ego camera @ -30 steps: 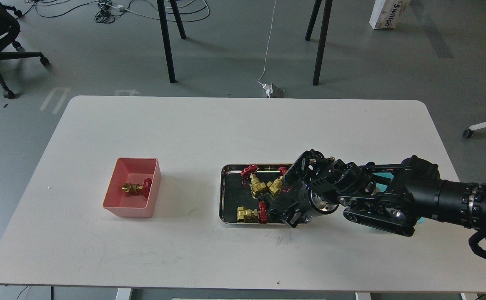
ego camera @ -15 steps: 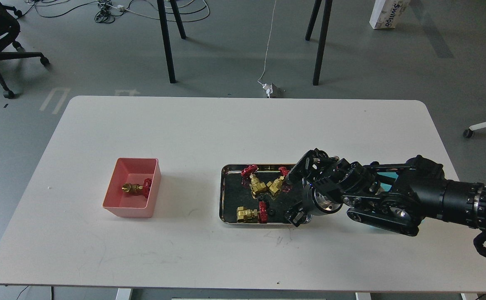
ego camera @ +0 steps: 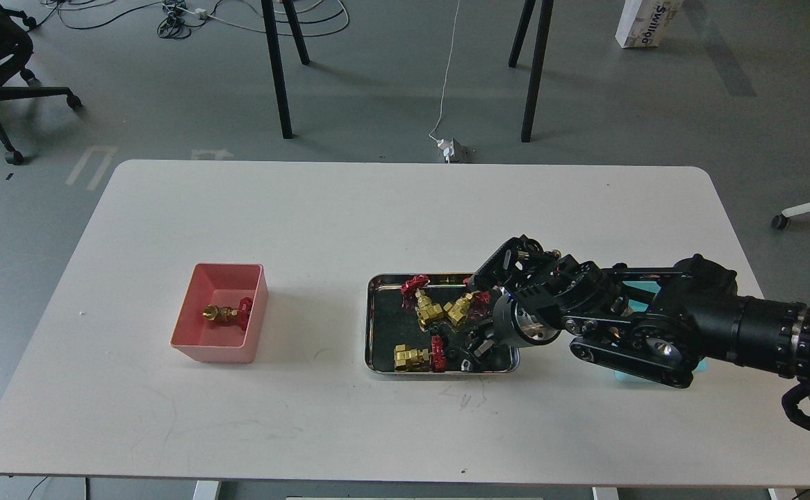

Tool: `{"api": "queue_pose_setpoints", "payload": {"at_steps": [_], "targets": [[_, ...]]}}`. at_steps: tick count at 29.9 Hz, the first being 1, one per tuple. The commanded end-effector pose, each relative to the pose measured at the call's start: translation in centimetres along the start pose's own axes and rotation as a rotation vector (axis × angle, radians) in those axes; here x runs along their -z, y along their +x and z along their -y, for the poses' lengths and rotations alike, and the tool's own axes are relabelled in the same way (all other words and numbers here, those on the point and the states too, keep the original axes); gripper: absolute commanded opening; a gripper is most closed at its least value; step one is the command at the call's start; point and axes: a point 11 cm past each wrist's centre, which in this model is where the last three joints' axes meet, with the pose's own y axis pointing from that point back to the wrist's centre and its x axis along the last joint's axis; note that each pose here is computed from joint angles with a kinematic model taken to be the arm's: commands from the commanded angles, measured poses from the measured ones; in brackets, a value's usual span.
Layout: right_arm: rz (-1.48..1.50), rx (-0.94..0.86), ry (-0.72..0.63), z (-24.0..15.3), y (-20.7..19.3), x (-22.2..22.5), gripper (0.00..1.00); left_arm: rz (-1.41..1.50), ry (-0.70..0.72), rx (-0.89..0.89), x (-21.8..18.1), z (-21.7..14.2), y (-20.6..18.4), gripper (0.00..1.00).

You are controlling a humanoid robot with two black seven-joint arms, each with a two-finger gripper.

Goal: Place valve in pink box and gear in blue box
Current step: 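Carry the fitting into the light blue box and release it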

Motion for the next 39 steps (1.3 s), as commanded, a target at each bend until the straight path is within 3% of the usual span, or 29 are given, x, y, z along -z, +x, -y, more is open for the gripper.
{"api": "queue_pose_setpoints", "payload": {"at_steps": [1, 6, 11, 17, 23, 31, 35, 39], "targets": [[0.063, -0.093, -0.015, -2.7, 2.4, -2.1, 0.01, 0.003, 0.003, 0.000, 0.1, 0.0, 0.0, 0.93], [0.133, -0.117, -0.123, -7.6, 0.0, -8.3, 0.01, 0.006, 0.004, -0.004, 0.1, -0.1, 0.2, 0.92], [0.243, -0.046, -0.243, -12.7, -7.1, -13.5, 0.01, 0.004, 0.003, -0.005, 0.1, -0.1, 0.2, 0.93], [0.335, 0.049, -0.311, -15.8, -13.9, -15.5, 0.01, 0.002, 0.000, -0.007, 0.0, -0.1, 0.3, 0.93], [0.350, 0.075, -0.309, -15.3, -15.2, -15.3, 0.01, 0.002, -0.004, -0.011, -0.1, -0.2, 0.6, 0.92], [0.346, 0.070, -0.274, -13.5, -14.4, -14.2, 0.45, 0.008, -0.002, -0.018, -0.1, -0.3, 1.2, 0.93], [0.351, 0.076, -0.265, -13.2, -14.7, -14.0, 0.57, 0.012, 0.001, -0.017, 0.0, -0.4, 1.2, 0.93], [0.375, 0.043, -0.259, -13.6, -13.8, -14.1, 0.63, 0.017, 0.004, -0.019, 0.0, -0.4, 1.4, 0.93]]}}
